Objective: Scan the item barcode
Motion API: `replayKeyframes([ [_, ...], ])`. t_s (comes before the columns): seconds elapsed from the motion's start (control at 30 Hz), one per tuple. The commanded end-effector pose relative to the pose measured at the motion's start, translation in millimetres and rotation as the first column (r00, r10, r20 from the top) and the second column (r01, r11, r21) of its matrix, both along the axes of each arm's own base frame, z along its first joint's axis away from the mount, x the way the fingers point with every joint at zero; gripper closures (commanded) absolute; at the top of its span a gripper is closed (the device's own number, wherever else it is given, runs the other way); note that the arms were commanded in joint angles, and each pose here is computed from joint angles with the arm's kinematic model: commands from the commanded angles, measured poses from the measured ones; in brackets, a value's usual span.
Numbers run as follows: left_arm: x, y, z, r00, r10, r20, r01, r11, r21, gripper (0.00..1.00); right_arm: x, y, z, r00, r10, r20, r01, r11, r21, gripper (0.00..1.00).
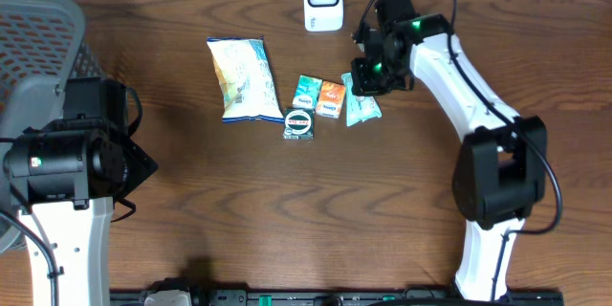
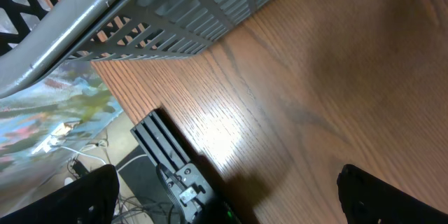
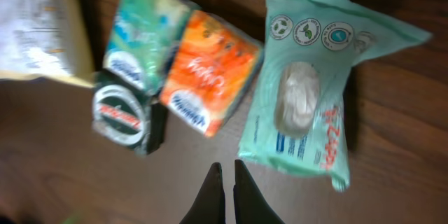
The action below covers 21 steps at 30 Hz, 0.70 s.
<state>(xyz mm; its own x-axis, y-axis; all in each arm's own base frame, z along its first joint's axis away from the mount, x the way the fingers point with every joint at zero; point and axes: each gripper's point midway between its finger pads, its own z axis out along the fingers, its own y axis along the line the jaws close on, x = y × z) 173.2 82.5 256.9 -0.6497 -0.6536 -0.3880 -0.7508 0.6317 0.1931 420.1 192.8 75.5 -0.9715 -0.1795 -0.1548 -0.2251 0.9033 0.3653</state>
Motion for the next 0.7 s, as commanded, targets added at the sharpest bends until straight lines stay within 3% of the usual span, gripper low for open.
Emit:
replayKeyframes([
  [0.0,-2,1,1,1.000,0.016,0.004,-0.016,1.000,0.001,0.02,5,-2,-20,1.000,-0.013,-0.024,0.013,0.999,-0.032,0.99],
  [0.2,-2,1,1,1.000,0.016,0.004,-0.016,1.000,0.001,0.02,11,-46,-40,0.987,-0.158,-0.009,0.150,0.952,-0.266,0.99],
  [0.43,-2,1,1,1.000,0.016,0.004,-0.016,1.000,0.001,0.02,6,-108,-20,0.967,-0.252,0.041,0.239,0.840,-0.487,0.99],
  [0.57,-2,1,1,1.000,0.016,0.004,-0.016,1.000,0.001,0.02,4,-121,5,0.962,-0.267,0.054,0.257,0.825,-0.503,0.99],
  [0.67,-2,1,1,1.000,0.016,0.004,-0.016,1.000,0.001,0.02,5,-96,22,0.986,-0.166,0.034,0.166,0.905,-0.393,0.99],
])
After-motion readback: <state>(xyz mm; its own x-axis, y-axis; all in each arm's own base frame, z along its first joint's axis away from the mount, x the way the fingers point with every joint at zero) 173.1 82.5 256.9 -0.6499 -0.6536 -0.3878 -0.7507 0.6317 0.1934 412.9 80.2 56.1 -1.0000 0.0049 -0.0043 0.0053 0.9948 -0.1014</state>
